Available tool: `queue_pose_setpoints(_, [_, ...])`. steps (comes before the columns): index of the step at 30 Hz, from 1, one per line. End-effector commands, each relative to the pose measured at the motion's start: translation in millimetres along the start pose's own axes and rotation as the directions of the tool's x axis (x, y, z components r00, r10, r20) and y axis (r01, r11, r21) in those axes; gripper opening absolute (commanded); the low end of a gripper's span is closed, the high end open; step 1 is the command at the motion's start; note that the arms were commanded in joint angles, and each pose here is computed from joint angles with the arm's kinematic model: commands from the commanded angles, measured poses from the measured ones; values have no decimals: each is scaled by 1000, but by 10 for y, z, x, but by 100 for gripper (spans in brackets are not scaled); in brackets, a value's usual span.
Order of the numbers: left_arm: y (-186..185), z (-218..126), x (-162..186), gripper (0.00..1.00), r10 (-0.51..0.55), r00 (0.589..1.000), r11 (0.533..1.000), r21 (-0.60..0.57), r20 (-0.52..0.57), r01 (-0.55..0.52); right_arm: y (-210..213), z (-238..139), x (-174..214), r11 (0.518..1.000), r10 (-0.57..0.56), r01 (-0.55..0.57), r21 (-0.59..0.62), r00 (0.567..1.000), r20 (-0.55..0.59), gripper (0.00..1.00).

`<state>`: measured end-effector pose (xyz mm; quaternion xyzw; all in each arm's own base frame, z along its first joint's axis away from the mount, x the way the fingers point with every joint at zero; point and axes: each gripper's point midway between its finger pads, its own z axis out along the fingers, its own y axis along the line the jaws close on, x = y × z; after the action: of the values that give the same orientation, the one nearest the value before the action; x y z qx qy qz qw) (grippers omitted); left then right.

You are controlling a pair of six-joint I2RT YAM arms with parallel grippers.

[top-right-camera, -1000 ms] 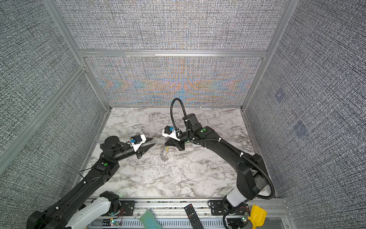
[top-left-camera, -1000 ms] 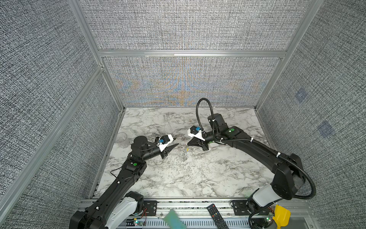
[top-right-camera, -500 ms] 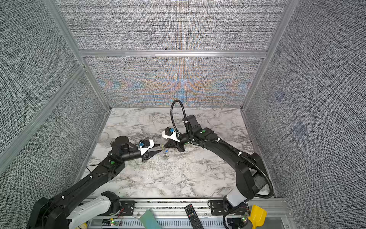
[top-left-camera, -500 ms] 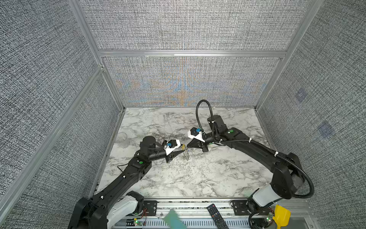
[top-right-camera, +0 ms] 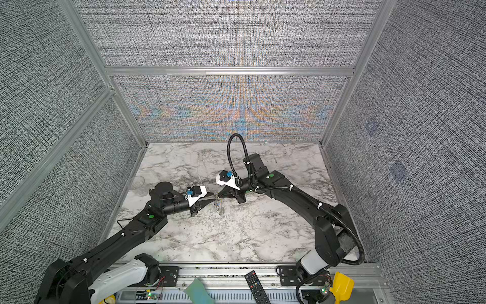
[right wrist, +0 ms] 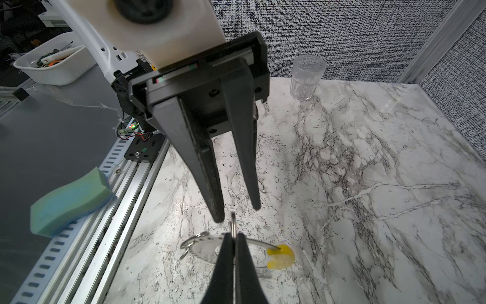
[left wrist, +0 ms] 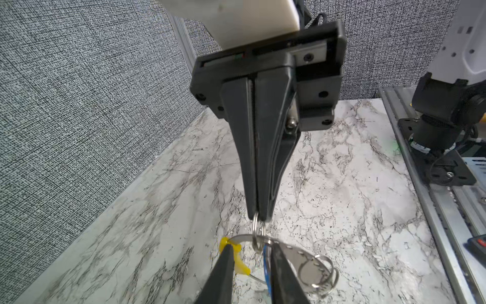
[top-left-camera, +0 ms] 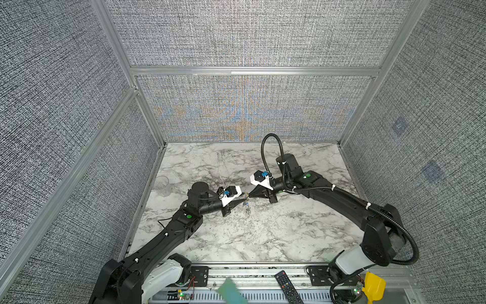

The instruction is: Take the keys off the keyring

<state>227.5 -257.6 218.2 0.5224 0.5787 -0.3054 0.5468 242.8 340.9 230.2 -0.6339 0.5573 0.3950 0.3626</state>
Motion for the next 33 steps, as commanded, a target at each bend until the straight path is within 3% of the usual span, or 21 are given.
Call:
queue_pose_setpoints(1, [6,21,-61,26,12,1000,1000,-1,22,-12,50,-8,-45,999,-34,34,-18,999,19,0])
queue_pose_setpoints(11, [-49,100,-78,16,21,999,999,35,27,-22,70,-18,-3,999,-42,42,-20,999,-1,0])
queue_pose_setpoints(26, [-56,147,-83,17,10,1000,998,59,22,-12,37,-33,63,999,-49,48,-10,998,-34,0])
queue_pose_setpoints(33, [-75,166,-65,11,16,1000,997,72,20,-17,26,-30,68,999,-52,51,-10,998,-31,0])
